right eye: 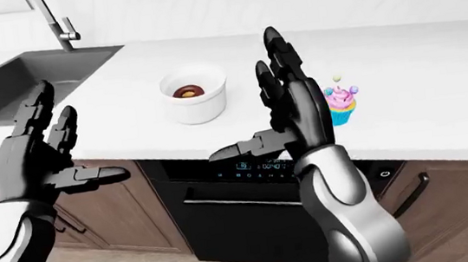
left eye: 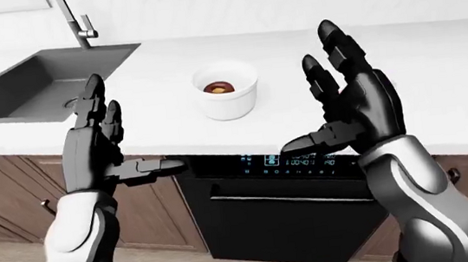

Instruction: Pick up the bowl with donut and place it on the tray. Pick up the cupcake and place it on the tray.

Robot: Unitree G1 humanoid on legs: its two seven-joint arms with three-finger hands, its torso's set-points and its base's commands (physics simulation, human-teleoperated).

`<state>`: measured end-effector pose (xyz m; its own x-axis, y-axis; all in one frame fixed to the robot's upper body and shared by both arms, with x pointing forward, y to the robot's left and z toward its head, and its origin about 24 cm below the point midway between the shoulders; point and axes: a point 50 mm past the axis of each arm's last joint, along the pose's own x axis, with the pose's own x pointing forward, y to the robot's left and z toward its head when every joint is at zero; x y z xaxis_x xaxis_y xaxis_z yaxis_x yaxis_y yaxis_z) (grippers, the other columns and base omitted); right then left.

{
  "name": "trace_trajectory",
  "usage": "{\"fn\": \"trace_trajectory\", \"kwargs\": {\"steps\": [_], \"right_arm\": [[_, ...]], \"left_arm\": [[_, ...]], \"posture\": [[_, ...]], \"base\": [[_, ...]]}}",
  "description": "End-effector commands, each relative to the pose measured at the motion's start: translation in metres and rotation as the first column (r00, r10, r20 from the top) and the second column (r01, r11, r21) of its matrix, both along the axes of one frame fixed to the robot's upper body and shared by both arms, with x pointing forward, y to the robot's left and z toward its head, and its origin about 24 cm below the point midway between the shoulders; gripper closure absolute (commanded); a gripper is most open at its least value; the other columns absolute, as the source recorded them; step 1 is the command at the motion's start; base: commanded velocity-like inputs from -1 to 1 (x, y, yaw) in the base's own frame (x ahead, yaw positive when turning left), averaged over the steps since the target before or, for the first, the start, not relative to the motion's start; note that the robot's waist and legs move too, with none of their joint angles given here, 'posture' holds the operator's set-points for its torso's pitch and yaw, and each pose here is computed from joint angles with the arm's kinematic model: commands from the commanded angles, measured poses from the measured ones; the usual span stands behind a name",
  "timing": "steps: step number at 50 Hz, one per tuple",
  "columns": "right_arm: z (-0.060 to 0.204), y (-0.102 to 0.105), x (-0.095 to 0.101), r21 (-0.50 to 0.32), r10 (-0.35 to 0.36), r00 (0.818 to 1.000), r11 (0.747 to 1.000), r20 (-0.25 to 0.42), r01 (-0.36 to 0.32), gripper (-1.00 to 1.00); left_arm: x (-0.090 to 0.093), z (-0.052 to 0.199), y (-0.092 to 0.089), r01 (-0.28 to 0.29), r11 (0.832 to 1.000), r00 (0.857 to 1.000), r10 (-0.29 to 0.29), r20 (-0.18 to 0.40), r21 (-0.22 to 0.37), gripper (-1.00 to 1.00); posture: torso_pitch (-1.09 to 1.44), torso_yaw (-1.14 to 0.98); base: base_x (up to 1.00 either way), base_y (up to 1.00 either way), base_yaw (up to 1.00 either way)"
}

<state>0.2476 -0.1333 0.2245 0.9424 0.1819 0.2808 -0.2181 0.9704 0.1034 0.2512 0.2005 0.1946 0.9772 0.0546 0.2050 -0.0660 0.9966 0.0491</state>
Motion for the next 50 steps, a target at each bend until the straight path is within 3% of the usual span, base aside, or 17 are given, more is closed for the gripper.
{"fn": "trace_trajectory", "kwargs": {"steps": [1, 17, 27, 34, 50], "right_arm": [[0.018, -0.003, -0.008, 0.017, -0.017, 0.993, 1.0, 0.118, 0.016, -1.0], [0.02, -0.007, -0.01, 0.028, -0.024, 0.991, 0.999, 0.129, 0.021, -1.0], [0.022, -0.005, -0.011, 0.028, -0.016, 0.99, 1.0, 0.137, 0.012, -1.0], [0.023, -0.004, -0.012, 0.013, -0.017, 0.987, 1.0, 0.159, 0.015, -1.0], [0.035, -0.011, -0.016, 0.011, -0.033, 0.982, 0.999, 0.186, 0.032, -1.0]], "left_arm": [[-0.005, 0.021, -0.007, 0.029, 0.999, 0.992, -0.031, 0.126, 0.023, -1.0], [-0.005, 0.02, -0.007, 0.033, 0.999, 0.992, -0.036, 0.124, 0.025, -1.0], [-0.005, 0.021, -0.007, 0.032, 0.999, 0.991, -0.035, 0.126, 0.023, -1.0], [-0.006, 0.022, -0.004, 0.024, 0.999, 0.991, -0.027, 0.131, 0.024, -1.0], [-0.017, 0.049, -0.002, 0.011, 0.998, 0.983, -0.021, 0.18, 0.056, -1.0]], "posture": [[0.0, 0.0], [0.0, 0.0], [0.0, 0.0], [0.0, 0.0], [0.0, 0.0]], "base": [[0.41, 0.0, 0.0], [0.17, 0.0, 0.0], [0.0, 0.0, -0.78], [0.0, 0.0, 0.0], [0.0, 0.0, 0.0]]}}
